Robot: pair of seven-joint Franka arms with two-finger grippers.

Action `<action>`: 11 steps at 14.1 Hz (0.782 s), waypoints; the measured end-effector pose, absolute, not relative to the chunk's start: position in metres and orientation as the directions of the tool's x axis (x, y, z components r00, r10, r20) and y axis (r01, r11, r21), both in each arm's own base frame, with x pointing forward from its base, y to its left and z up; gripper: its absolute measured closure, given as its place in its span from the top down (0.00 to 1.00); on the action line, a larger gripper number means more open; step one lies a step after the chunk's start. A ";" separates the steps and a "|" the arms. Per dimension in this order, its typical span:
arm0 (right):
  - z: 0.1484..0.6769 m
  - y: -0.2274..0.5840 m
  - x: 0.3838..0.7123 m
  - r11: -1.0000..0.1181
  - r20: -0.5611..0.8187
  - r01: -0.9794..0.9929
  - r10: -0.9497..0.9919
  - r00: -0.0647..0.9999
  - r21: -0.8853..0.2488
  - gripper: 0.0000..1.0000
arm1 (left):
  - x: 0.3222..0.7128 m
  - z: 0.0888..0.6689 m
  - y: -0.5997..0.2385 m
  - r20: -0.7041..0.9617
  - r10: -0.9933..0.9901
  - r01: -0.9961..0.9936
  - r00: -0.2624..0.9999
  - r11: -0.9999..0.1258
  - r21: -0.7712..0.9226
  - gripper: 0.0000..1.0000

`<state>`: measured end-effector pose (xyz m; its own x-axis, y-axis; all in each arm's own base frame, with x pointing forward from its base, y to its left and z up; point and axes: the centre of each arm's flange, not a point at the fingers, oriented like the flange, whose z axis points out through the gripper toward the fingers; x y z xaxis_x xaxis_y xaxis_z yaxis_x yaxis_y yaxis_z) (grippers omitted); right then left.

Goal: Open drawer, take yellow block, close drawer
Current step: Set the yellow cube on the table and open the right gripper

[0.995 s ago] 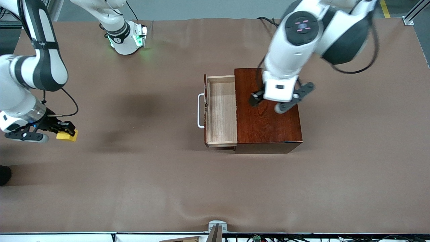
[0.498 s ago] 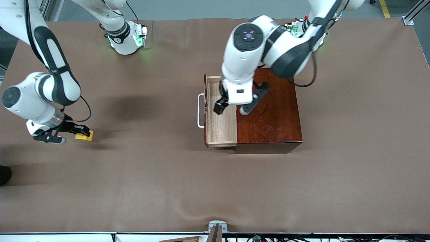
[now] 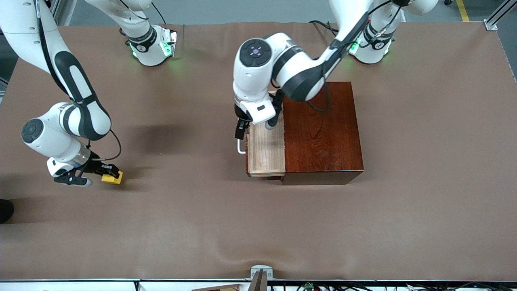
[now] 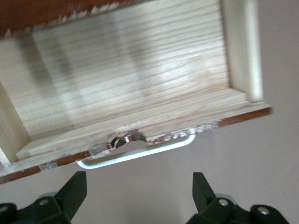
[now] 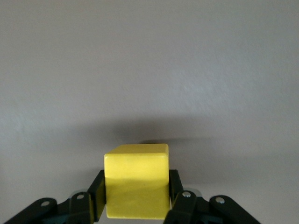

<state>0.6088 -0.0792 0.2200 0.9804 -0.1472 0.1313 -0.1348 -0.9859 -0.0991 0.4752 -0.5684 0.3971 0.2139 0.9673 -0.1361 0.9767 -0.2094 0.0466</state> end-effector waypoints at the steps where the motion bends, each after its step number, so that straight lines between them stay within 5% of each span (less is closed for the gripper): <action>1: 0.221 -0.077 0.615 -0.986 0.139 -0.135 -0.148 0.979 -0.101 0.56 | 0.473 0.386 -0.575 -0.141 0.975 0.985 0.174 -0.170 0.042 1.00; 11: 0.210 -0.092 0.633 -0.981 0.088 -0.164 -0.173 0.981 -0.107 0.56 | 0.472 0.356 -0.587 -0.172 0.984 0.999 0.048 -0.043 0.033 1.00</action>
<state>0.6328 -0.0916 0.2098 0.9810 -0.1733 0.0877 -0.1637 -0.9807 -0.1068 0.4724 -0.5873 0.3565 0.0477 0.9840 -0.1717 0.9985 -0.0425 0.0334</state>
